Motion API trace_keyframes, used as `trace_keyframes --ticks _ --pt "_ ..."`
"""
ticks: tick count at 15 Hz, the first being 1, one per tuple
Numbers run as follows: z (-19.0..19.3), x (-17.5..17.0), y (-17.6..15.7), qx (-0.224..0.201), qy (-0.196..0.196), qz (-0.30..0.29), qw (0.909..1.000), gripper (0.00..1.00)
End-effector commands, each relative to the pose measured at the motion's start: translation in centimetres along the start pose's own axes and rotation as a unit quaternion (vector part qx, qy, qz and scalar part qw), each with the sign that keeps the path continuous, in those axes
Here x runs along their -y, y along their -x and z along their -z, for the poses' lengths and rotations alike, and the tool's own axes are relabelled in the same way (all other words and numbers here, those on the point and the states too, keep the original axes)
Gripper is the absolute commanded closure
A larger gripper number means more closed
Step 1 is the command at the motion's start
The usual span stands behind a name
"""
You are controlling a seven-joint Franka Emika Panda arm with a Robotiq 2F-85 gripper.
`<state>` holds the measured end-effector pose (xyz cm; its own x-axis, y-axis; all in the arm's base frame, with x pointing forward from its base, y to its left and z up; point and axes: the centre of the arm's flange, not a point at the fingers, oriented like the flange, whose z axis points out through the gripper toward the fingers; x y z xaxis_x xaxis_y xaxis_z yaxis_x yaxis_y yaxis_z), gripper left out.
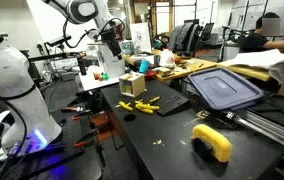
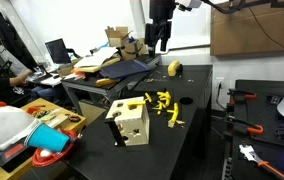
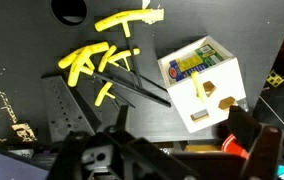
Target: Remove the hammer from the box and put it on the hammer holder first position
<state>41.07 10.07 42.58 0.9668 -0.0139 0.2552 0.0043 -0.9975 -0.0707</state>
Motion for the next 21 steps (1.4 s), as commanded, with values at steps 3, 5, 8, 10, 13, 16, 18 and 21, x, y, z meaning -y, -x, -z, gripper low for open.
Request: trace_keyframes --ticks 3,5,8,10,13,16,18,21 --pt "0.0 0.0 0.0 0.0 0.0 0.0 1.0 0.0" --pt "0.0 0.0 0.0 0.0 0.0 0.0 1.0 0.0" --pt "0.0 0.0 0.0 0.0 0.0 0.0 1.0 0.0" --pt "0.0 0.0 0.0 0.0 0.0 0.0 1.0 0.0" --pt "-0.2 0.1 -1.9 0.013 0.022 0.025 0.9994 0.0" --pt "-0.7 0.8 -3.8 0.03 0.032 0.058 0.9974 0.0" --pt "-1.2 1.3 -5.0 0.046 0.029 0.084 0.995 0.0" --pt "-2.5 2.2 -6.8 0.077 0.019 0.133 0.988 0.0"
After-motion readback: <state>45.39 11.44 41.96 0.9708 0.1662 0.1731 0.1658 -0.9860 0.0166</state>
